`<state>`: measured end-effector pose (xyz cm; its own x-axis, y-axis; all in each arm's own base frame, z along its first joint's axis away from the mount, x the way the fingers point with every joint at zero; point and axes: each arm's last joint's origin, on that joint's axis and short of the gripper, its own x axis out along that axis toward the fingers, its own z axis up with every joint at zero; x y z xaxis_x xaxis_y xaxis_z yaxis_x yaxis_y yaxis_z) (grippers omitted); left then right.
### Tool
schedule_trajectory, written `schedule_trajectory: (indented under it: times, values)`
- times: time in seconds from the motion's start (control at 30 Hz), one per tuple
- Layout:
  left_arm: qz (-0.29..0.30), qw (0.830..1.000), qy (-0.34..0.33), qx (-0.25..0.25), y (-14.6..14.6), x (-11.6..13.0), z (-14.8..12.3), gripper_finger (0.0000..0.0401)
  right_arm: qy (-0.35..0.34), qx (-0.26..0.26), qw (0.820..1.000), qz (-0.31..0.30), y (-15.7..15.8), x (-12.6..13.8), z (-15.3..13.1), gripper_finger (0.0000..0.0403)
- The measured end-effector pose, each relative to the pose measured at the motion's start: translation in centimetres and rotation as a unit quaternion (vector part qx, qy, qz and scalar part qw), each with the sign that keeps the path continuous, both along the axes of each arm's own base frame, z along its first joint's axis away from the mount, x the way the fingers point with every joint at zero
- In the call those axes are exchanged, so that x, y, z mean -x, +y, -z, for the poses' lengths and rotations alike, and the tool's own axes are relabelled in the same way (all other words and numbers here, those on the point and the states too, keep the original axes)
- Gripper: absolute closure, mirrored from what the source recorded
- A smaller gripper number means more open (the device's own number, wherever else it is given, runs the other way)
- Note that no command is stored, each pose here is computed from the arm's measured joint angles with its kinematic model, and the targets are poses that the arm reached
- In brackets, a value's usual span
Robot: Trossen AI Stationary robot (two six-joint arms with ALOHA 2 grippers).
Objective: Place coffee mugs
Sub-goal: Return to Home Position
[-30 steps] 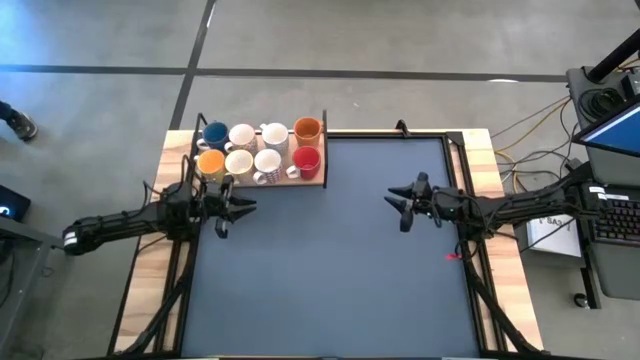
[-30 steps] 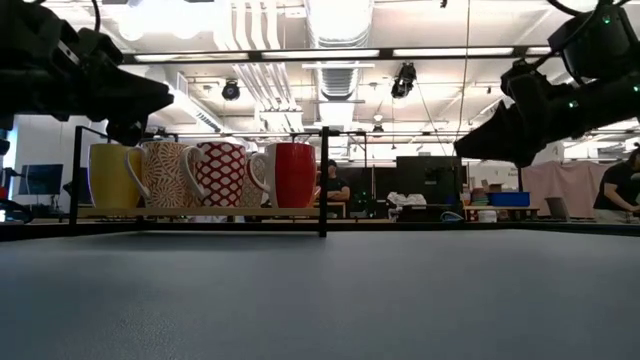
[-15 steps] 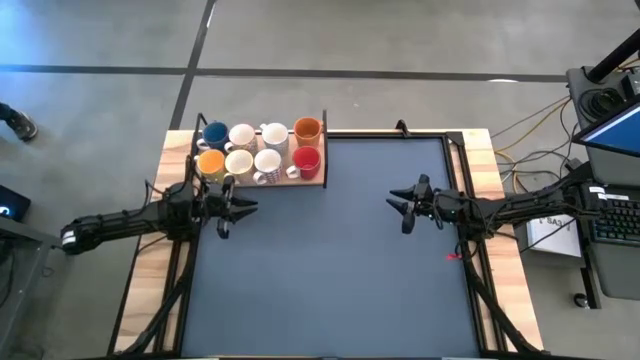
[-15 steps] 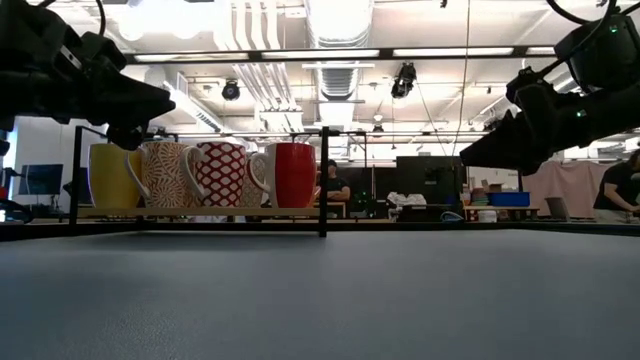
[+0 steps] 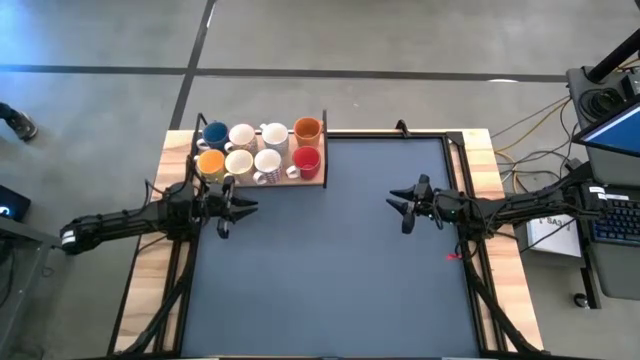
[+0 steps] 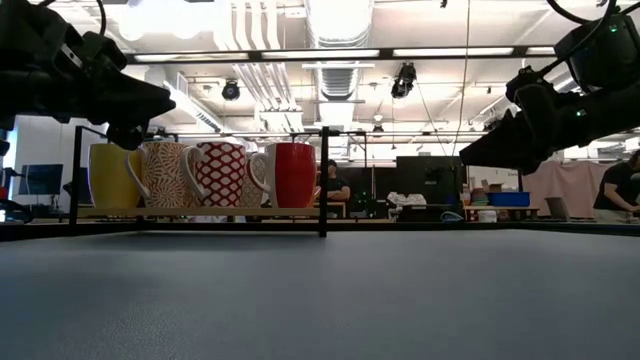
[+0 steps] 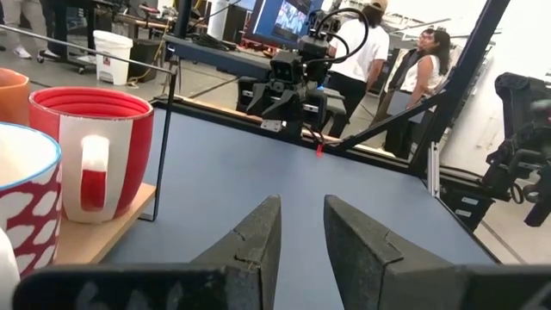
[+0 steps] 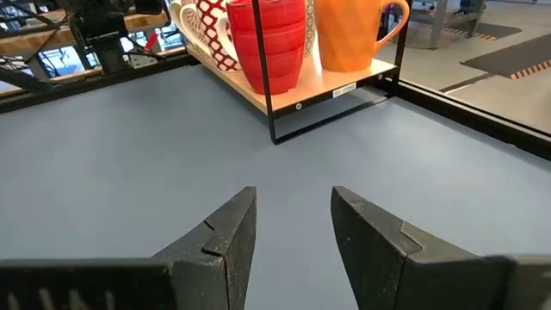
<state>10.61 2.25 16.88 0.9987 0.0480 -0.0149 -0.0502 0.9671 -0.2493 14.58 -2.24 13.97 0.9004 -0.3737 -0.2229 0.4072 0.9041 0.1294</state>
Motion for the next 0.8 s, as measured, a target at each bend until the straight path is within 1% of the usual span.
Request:
schedule_trajectory:
  times: [0.23, 0.37, 0.63, 0.8]
  values:
    - [0.0, 1.0, -0.001, 0.0, 0.0, 0.0, 0.0, 0.0328, -0.011, 0.001, 1.0, 0.0, 0.0, 0.1, -0.3, 0.0264]
    - [0.0, 1.0, -0.004, -0.001, 0.0, 0.0, -0.1, 0.0328, -0.036, 0.003, 0.999, 0.0, 0.0, 0.3, -0.9, 0.0262]
    - [0.0, 1.0, -0.008, -0.002, 0.0, 0.1, -0.2, 0.0328, -0.124, 0.012, 0.992, 0.0, 0.1, 1.3, -3.0, 0.0268]
    - [0.0, 1.0, -0.023, -0.006, -0.1, 0.3, -0.4, 0.0328, -0.194, 0.019, 0.981, 0.0, 0.2, 2.4, -4.5, 0.0268]
